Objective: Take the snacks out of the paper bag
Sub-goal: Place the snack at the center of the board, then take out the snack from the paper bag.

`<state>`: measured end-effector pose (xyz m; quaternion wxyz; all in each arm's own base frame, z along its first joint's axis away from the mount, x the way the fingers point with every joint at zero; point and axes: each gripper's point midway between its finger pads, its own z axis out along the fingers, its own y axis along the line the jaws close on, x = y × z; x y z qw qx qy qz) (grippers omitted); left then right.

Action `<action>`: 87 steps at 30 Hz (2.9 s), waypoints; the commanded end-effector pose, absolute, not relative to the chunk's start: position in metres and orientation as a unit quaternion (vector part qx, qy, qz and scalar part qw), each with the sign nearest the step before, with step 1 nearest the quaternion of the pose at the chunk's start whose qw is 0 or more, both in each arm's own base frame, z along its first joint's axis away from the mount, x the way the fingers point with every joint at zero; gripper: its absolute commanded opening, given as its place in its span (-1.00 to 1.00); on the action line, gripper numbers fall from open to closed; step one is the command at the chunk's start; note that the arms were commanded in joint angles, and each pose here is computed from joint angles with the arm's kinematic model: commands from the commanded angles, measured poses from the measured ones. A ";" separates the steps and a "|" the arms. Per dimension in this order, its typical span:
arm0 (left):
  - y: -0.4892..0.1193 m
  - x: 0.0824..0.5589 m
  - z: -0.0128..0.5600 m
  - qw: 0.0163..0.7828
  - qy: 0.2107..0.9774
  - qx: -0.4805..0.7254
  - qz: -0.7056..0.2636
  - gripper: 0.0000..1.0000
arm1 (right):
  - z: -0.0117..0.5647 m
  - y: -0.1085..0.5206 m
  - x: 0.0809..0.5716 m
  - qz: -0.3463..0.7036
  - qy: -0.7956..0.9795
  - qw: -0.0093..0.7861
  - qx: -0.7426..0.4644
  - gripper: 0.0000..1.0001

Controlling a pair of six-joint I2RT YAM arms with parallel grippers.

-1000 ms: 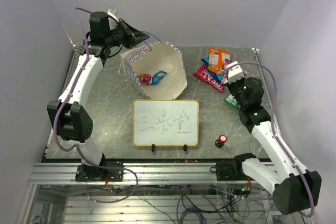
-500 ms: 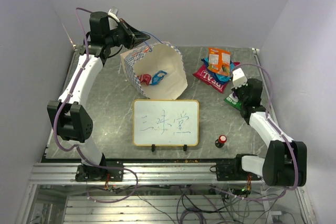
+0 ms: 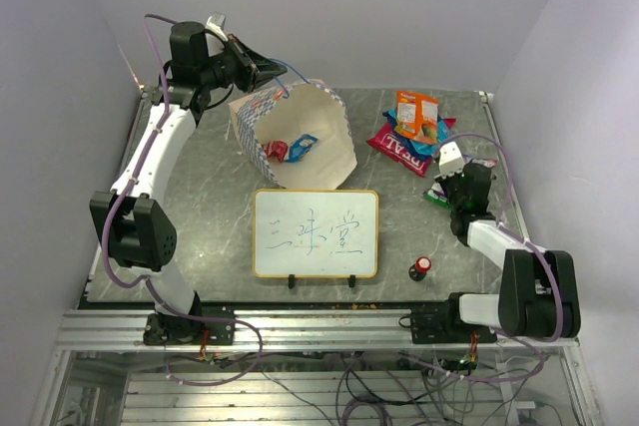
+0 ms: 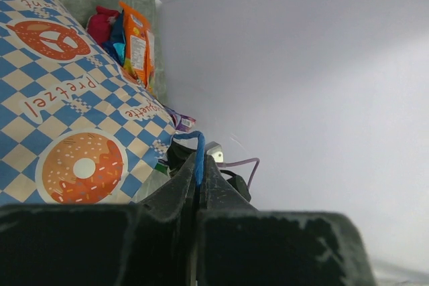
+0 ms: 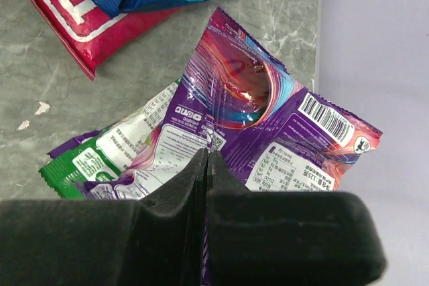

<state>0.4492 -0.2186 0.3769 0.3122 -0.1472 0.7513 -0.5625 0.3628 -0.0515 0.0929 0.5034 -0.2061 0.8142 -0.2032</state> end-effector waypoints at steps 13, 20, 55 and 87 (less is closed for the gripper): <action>-0.240 0.427 0.374 0.302 0.753 -0.112 -0.574 -0.86 | 0.162 -0.028 0.344 -0.145 0.802 0.551 -0.177 -0.03; -0.238 0.424 0.371 0.304 0.758 -0.114 -0.565 -0.86 | 0.202 0.045 0.351 -0.047 0.759 0.590 -0.272 0.17; -0.253 0.431 0.394 0.323 0.741 -0.081 -0.583 -0.86 | 0.175 0.345 0.418 0.171 0.677 0.586 -0.411 0.34; -0.260 0.420 0.397 0.307 0.737 -0.063 -0.599 -0.86 | 0.065 0.370 0.477 0.107 0.732 0.504 -0.446 -0.79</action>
